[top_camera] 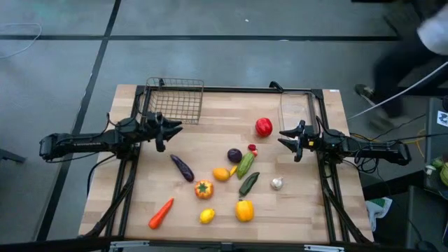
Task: Sort produce into baskets
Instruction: Put the violet eggplant into the silver wire basket
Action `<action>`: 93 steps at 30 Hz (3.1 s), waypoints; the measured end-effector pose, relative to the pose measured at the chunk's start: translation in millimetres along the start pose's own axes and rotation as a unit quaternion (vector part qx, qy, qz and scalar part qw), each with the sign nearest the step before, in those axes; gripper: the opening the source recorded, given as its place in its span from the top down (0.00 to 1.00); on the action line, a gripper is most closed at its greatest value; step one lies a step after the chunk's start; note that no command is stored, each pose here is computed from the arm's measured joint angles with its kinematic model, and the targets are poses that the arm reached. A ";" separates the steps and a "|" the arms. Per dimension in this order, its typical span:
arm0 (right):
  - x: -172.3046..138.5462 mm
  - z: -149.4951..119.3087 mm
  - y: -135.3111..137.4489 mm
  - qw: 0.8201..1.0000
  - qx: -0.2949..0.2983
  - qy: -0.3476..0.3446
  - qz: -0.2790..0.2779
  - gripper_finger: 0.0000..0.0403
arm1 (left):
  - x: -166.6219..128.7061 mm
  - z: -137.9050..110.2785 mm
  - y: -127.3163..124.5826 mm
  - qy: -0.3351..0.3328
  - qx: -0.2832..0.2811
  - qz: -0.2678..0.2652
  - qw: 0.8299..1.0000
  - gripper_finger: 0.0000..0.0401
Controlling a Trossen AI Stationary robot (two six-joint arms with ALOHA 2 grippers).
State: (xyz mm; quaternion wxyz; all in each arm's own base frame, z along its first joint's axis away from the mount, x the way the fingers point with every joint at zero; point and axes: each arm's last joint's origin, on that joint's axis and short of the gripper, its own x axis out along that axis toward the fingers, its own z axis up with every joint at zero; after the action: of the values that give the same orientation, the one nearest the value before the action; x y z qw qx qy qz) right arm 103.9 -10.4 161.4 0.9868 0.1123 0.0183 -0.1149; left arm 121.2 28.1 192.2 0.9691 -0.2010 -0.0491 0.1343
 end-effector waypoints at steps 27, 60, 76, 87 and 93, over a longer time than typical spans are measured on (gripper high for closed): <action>0.0 0.1 0.0 1.000 0.000 0.000 0.000 0.57 | 48.4 34.0 -95.4 0.417 0.196 -0.072 0.885 0.57; 0.0 -0.2 0.7 1.000 0.000 0.003 0.013 0.57 | 77.2 -62.9 -83.9 0.636 0.395 -0.120 0.652 0.57; 0.0 -0.3 0.7 1.000 0.000 0.004 0.013 0.57 | 77.4 -79.0 -76.0 0.649 0.423 -0.124 0.620 0.57; 0.0 -0.3 0.7 1.000 0.000 0.004 0.013 0.57 | 80.5 -80.3 -76.4 0.640 0.402 -0.099 0.647 0.57; 0.0 -0.3 0.7 1.000 0.000 0.003 0.013 0.57 | 82.4 -80.9 -77.4 0.638 0.349 -0.053 0.684 0.57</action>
State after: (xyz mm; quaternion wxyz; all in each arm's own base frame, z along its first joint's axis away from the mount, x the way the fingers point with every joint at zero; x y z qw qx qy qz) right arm 104.1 -9.7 161.3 0.9882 0.1130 0.0202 -0.1018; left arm 230.9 -47.6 152.8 0.7718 0.1173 0.6210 -0.0703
